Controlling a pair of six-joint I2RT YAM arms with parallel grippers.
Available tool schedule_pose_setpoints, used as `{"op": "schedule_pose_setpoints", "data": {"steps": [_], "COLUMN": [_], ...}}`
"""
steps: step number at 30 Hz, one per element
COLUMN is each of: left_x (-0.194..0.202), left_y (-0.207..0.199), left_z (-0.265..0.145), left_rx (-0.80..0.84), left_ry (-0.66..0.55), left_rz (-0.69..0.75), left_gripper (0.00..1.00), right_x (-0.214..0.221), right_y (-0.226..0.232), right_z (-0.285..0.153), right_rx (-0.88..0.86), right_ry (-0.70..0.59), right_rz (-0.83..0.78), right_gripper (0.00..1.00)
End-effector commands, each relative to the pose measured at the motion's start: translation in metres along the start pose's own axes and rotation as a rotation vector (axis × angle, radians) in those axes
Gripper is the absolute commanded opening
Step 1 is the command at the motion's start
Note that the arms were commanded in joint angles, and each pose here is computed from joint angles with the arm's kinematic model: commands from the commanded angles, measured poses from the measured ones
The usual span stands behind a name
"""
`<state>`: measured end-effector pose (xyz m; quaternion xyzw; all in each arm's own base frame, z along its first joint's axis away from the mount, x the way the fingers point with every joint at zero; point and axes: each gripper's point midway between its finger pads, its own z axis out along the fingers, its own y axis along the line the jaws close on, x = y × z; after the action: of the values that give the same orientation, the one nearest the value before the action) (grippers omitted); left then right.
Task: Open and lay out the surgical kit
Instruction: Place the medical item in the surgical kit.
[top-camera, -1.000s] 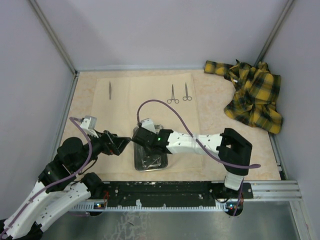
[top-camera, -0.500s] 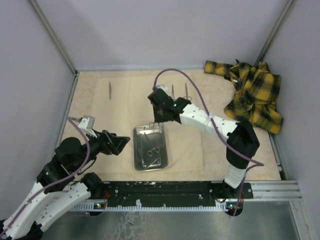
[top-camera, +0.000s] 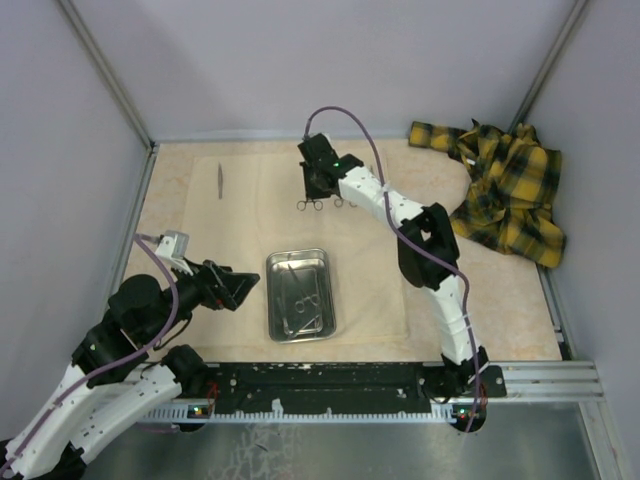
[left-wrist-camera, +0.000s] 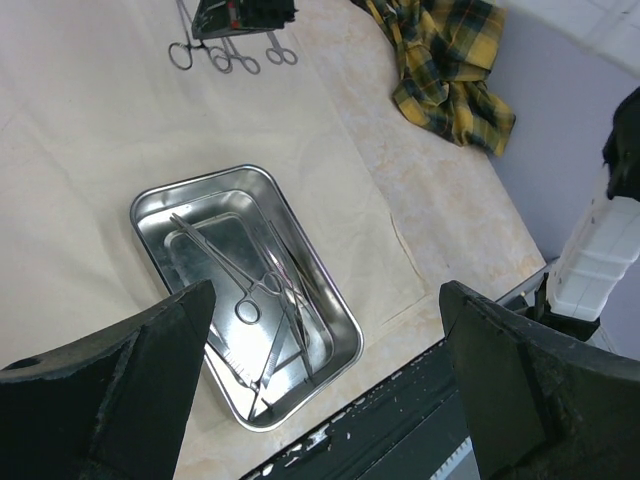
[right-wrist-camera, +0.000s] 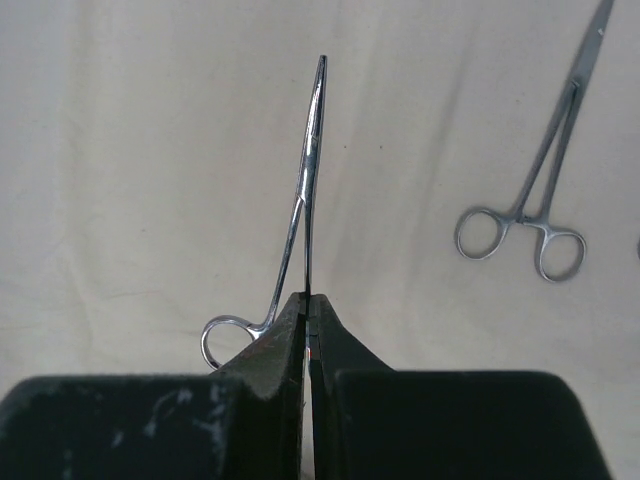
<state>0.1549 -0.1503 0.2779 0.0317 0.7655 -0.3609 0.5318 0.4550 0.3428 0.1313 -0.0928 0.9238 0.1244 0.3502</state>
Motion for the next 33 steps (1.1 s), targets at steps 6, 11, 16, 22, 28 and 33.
{"op": "schedule_pose_setpoints", "data": {"steps": [6,11,16,22,28,33], "left_x": [-0.003,-0.001,0.003,0.005,0.005,0.005], "left_y": [-0.008,-0.006,-0.005,-0.005,-0.004,-0.005], "left_z": [0.0,0.004,0.009,0.011,0.012,0.014], "left_rx": [0.034,0.025,0.02,0.014,0.011,0.015], "left_ry": [-0.005,0.0,0.015,0.033,0.03,0.028], "left_rz": [-0.01,-0.003,0.001,0.007,0.012,0.012], "left_gripper": [0.99,0.99,0.99,0.99,0.99,0.99], "right_x": [-0.018,-0.012,-0.012,-0.008,-0.009,-0.008], "right_y": [-0.001,-0.008,-0.013,-0.015,-0.012,-0.013], "right_z": [0.05,0.068,0.077,0.089,0.097,0.099], "right_rx": [-0.024,-0.008,-0.006,-0.023,-0.039,-0.041], "right_ry": [-0.029,-0.015,-0.01,-0.004,0.003,0.008], "right_rz": [-0.047,-0.05,-0.036,-0.018,-0.006,0.011], "right_gripper": [0.0,0.0,0.0,0.0,0.0,0.0]}}
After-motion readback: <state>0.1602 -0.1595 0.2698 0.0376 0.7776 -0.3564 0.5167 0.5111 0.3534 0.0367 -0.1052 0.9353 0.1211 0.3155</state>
